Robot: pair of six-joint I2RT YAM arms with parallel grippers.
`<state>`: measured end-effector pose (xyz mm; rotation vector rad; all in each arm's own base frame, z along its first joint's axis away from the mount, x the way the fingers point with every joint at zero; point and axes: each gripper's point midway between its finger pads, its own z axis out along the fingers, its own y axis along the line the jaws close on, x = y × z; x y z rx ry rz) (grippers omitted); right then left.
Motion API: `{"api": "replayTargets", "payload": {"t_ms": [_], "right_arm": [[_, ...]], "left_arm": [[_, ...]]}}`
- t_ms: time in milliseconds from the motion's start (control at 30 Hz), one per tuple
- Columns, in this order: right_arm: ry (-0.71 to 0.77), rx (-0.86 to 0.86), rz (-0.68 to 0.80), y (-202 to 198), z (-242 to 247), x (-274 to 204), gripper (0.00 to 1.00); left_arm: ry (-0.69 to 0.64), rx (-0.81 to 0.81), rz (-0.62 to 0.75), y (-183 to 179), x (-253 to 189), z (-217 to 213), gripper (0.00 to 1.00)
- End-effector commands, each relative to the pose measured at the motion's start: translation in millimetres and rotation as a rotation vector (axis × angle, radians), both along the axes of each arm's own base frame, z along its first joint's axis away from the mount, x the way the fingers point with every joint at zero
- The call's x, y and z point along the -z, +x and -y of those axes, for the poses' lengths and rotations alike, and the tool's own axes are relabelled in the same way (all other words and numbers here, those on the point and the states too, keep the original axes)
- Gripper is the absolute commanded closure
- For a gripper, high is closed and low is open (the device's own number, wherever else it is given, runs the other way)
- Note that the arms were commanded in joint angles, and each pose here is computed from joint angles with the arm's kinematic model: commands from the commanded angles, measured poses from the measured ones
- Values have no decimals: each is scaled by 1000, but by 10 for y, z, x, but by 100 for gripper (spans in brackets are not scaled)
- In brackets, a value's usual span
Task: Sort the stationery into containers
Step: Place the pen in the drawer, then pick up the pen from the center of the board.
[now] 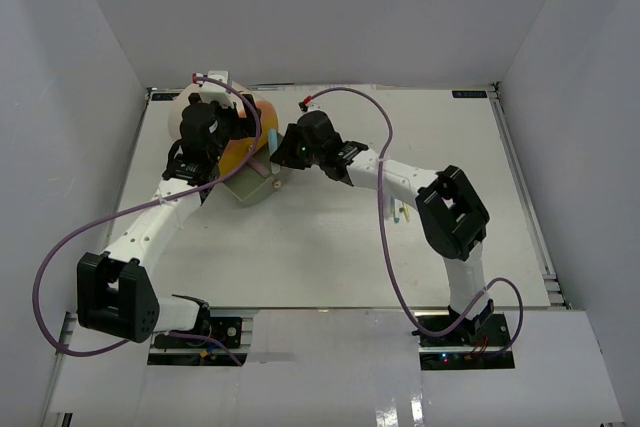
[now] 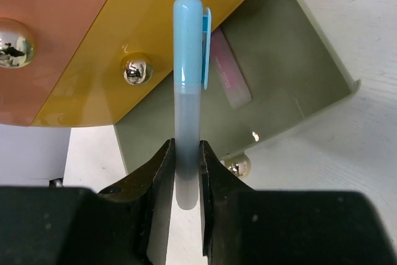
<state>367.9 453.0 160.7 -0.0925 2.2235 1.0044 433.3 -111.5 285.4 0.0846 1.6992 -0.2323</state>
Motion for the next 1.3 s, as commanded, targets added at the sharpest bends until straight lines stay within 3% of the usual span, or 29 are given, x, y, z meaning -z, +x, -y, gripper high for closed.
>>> {"api": "replayTargets", "payload": {"t_ms": [0,100,233,433,533,700,1100,1267], "right_arm": [[159,-26,61,81,-247,-498,77],[161,-43,51,76,-299,-443,67],[159,-71,44,55,-352,-379,45],[117,-107,76,24,-322,-400,30],[33,-98,142,16,-140,-443,27],[-261,-63,225,21,463,-226,27],[-519,88,235,-89,1637,-149,21],[-664,14,254,-194,1901,-100,20]], "left_arm": [[-17,33,-18,-85,-53,51,2],[-18,31,-17,-86,-59,48,2],[-18,31,-17,-90,-58,47,2],[-19,34,-14,-89,-73,52,2],[-18,33,-17,-91,-66,49,2],[-18,33,-15,-93,-80,44,2],[-26,36,-17,-88,-66,44,2],[-26,35,-22,-80,-43,44,2]]}}
